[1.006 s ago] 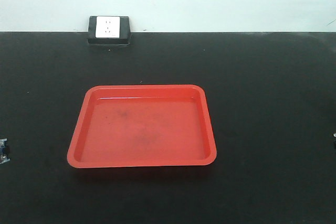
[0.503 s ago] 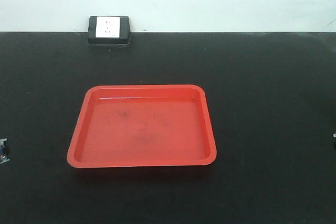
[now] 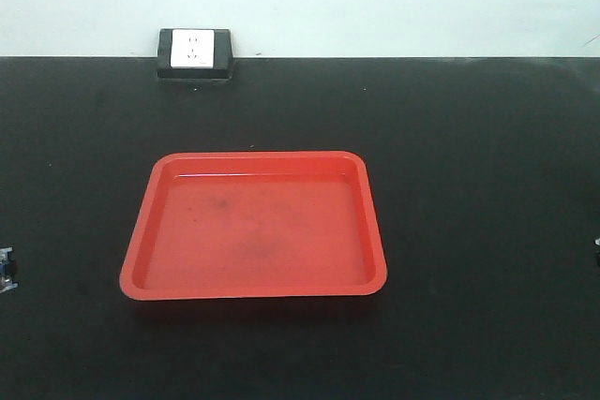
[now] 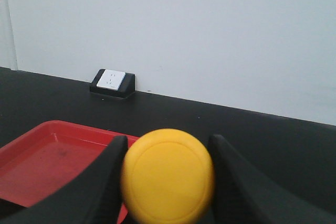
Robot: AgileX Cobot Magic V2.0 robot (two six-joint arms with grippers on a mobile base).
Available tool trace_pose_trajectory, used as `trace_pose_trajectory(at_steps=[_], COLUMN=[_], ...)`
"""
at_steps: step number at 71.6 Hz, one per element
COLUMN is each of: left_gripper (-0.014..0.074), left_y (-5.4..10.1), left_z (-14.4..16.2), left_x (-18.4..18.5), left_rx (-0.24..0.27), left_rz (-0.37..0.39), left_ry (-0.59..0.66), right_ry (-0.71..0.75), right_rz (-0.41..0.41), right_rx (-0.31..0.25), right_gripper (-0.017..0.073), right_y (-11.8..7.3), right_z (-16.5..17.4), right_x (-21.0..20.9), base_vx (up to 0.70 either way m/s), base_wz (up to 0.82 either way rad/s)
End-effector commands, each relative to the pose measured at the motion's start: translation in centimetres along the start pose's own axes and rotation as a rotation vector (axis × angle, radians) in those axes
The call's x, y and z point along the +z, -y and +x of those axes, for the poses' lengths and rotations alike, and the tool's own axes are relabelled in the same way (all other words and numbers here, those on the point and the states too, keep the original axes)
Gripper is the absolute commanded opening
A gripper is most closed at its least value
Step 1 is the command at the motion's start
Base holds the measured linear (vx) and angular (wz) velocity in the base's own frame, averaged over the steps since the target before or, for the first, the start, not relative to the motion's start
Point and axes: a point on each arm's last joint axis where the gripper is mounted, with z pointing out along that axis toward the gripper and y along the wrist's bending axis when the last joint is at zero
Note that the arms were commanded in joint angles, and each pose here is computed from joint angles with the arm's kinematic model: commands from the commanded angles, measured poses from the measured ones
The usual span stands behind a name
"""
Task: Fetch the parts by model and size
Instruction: 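Drive the base to the bench with the red tray, holding both buttons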
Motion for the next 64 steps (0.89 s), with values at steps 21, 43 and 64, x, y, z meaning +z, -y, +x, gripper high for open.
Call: trace_pose_trajectory(at_steps=[21, 43, 64], left_gripper=[-0.0007, -0.0007, -0.0004], left_y=[0.2, 0.3, 0.9], left_z=[-1.6, -2.4, -7.7], left_x=[-0.1, -0.1, 4.6], left_rx=[-0.007, -0.027, -0.024], left_rz=[0.019, 0.026, 0.005], left_ry=[0.099, 0.128, -0.028], right_ry=[0.099, 0.099, 0.099], right_rz=[0.007, 0.007, 0.007], right_rx=[-0.012, -0.012, -0.012], right_gripper=[-0.001, -0.001, -0.001], right_y=[0.1, 0.1, 0.1], right_z=[-1.5, -1.5, -1.5], right_x=[-0.1, -0.1, -0.1], base_vx=[0.0, 0.0, 0.0], base_wz=[0.0, 0.0, 0.0])
